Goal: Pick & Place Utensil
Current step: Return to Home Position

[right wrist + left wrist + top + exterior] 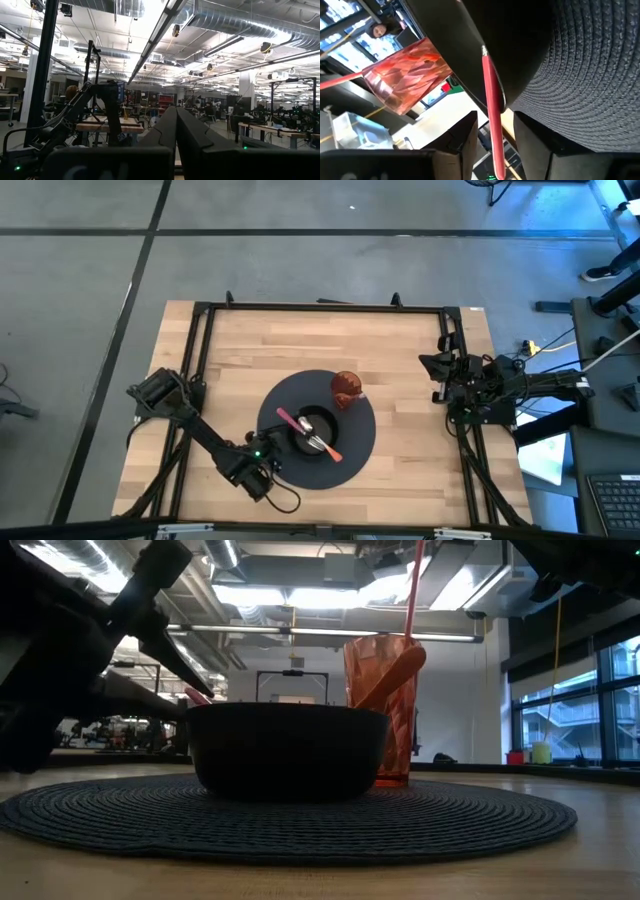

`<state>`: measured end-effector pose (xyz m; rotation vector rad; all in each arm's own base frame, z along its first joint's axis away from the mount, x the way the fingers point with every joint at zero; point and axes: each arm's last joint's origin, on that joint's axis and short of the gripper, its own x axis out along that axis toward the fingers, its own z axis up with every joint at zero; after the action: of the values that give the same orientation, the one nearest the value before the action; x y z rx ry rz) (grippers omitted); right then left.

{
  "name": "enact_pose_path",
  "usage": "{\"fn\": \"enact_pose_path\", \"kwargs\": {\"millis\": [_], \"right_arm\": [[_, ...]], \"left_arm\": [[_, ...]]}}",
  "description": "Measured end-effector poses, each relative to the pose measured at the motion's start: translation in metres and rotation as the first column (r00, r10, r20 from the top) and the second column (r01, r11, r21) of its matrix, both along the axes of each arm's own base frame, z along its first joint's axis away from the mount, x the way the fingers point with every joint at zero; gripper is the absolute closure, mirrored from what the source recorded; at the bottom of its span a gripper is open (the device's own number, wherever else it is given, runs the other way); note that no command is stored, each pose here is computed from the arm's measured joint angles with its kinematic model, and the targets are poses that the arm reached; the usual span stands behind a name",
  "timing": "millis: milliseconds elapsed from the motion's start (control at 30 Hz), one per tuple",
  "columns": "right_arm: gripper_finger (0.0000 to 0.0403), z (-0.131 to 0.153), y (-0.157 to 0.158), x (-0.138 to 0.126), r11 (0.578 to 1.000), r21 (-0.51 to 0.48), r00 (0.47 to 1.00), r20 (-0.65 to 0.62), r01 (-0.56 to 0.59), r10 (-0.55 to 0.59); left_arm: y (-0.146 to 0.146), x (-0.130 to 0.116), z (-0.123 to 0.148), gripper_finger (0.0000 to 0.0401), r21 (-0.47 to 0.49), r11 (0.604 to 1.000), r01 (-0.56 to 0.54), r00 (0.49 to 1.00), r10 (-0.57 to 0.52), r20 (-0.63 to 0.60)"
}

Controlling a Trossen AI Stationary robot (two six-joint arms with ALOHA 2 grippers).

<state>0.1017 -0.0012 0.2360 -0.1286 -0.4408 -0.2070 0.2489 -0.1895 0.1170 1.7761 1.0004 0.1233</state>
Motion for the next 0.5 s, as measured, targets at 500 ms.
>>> {"fn": "enact_pose_path", "kwargs": {"millis": [500], "right_arm": [[0.0393, -0.002, 0.0, 0.001, 1.0, -0.002, 1.0, -0.018, 0.0, 0.0]], "left_arm": [[-0.01, -0.013, 0.079, 0.0291, -0.308, 0.951, 0.0, 0.807, 0.182, 0.561]]}}
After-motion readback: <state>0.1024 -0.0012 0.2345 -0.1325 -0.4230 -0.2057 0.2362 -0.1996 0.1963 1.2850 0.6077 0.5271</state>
